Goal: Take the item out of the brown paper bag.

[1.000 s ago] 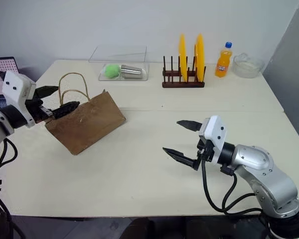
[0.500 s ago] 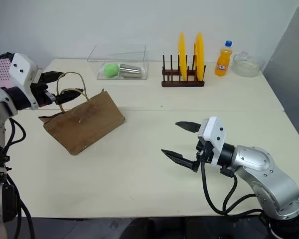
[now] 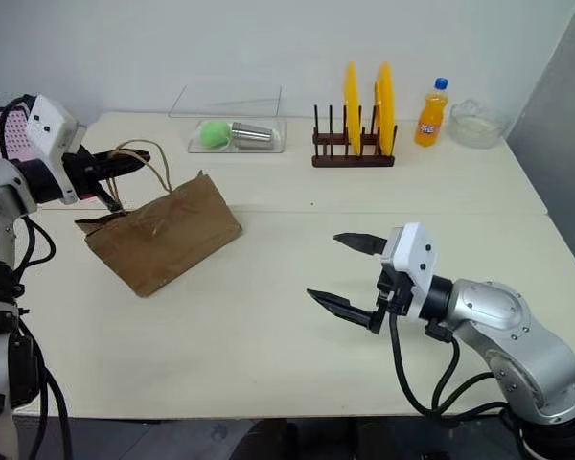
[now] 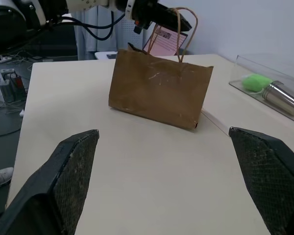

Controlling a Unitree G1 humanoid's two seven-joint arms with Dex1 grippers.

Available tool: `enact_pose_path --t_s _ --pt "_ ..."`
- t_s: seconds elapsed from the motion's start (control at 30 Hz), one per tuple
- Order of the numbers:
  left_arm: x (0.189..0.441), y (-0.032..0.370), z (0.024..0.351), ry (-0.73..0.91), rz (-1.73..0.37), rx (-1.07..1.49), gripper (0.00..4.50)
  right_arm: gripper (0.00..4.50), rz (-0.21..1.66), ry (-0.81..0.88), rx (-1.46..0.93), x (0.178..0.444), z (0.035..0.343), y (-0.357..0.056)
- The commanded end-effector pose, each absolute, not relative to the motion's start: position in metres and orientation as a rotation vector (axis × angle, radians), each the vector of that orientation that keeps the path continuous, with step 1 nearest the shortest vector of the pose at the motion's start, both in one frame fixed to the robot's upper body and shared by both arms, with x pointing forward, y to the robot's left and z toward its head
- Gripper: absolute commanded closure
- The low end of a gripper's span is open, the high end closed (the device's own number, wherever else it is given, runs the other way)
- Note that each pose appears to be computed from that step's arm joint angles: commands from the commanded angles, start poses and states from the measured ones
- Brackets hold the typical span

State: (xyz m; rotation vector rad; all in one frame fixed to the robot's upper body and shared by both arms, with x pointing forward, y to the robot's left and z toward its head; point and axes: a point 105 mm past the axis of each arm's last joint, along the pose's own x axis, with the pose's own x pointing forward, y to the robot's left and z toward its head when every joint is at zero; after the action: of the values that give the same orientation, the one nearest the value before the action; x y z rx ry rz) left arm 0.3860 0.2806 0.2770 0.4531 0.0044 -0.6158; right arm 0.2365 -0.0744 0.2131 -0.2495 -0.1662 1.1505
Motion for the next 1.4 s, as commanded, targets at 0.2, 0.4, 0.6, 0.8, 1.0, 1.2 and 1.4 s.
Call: enact_pose_path --t_s 0.2,0.4,0.6,0.8,1.0,1.2,1.4 --pt "0.388 0.246 0.316 -0.071 -0.794 0.528 4.48 0.00 1.131 -0.206 -0.293 0.232 0.226 -0.080" --pt "0.400 0.212 0.340 -0.138 -0.879 0.551 4.48 0.00 1.069 -0.176 -0.308 0.234 0.226 -0.094" --pt "0.406 0.167 0.348 -0.187 -1.010 0.564 4.48 0.00 1.022 -0.146 -0.318 0.233 0.226 -0.102" --pt "0.413 0.124 0.349 -0.234 -1.090 0.515 4.48 0.00 0.949 -0.097 -0.324 0.231 0.219 -0.112" --pt "0.416 0.085 0.348 -0.259 -1.138 0.453 4.48 0.00 0.828 0.032 -0.351 0.232 0.203 -0.135" --pt "0.420 0.064 0.349 -0.276 -1.131 0.395 4.48 0.00 0.770 0.094 -0.348 0.227 0.199 -0.150" --pt "0.426 0.045 0.348 -0.292 -1.095 0.327 4.48 0.00 0.755 0.094 -0.348 0.222 0.198 -0.151"
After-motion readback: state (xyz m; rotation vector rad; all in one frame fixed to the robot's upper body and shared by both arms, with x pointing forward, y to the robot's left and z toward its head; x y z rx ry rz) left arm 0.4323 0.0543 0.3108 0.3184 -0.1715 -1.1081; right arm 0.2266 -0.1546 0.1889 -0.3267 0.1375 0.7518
